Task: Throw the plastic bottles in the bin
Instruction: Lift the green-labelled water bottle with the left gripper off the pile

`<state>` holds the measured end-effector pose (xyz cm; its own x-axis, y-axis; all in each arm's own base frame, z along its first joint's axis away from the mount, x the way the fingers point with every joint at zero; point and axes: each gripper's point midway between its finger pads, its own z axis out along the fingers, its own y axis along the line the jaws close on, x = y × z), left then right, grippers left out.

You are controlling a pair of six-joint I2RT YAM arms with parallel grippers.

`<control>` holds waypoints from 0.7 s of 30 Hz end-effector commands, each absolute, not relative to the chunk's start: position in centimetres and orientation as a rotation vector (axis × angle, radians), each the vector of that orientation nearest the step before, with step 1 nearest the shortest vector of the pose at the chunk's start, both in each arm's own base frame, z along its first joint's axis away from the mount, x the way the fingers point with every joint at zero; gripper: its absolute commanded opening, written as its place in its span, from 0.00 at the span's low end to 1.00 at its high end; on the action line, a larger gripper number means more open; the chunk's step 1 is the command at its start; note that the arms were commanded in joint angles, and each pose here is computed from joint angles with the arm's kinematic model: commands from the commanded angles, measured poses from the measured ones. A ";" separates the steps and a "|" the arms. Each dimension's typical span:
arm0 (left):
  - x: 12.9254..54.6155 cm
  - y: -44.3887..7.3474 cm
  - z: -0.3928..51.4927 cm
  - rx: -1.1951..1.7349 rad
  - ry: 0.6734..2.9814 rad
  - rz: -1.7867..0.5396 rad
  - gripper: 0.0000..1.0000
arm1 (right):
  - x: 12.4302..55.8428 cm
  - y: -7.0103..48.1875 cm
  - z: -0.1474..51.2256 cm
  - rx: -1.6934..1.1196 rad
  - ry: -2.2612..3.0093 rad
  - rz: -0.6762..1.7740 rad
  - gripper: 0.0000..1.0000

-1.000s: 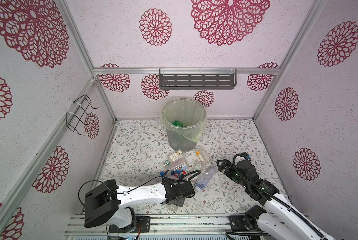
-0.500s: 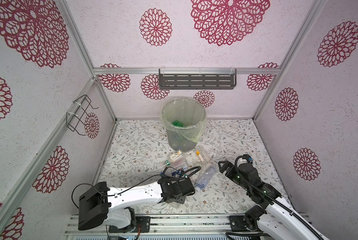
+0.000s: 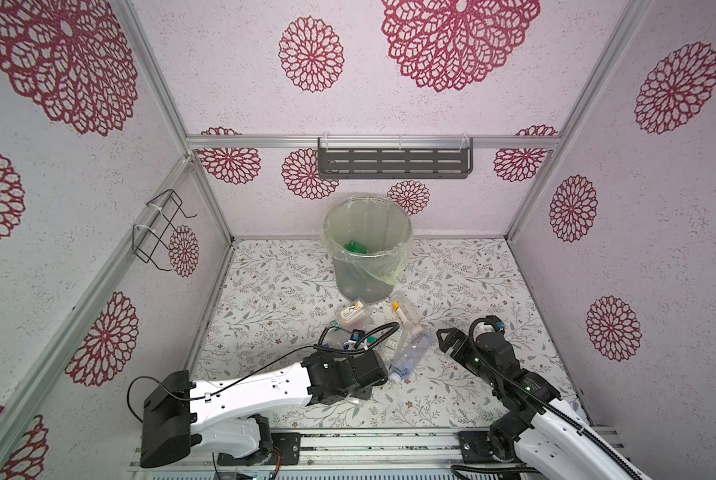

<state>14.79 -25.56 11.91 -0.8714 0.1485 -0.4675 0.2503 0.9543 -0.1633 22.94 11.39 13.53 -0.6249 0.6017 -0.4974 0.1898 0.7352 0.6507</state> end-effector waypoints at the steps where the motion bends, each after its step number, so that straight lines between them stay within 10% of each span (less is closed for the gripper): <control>1: 15.5 -25.7 14.0 0.220 2.572 -0.350 0.57 | 23.1 11.5 14.3 0.608 2.171 0.758 0.99; 21: 19.2 -25.7 20.4 0.075 2.396 -0.497 0.56 | 22.3 11.3 13.5 0.633 2.159 0.794 0.99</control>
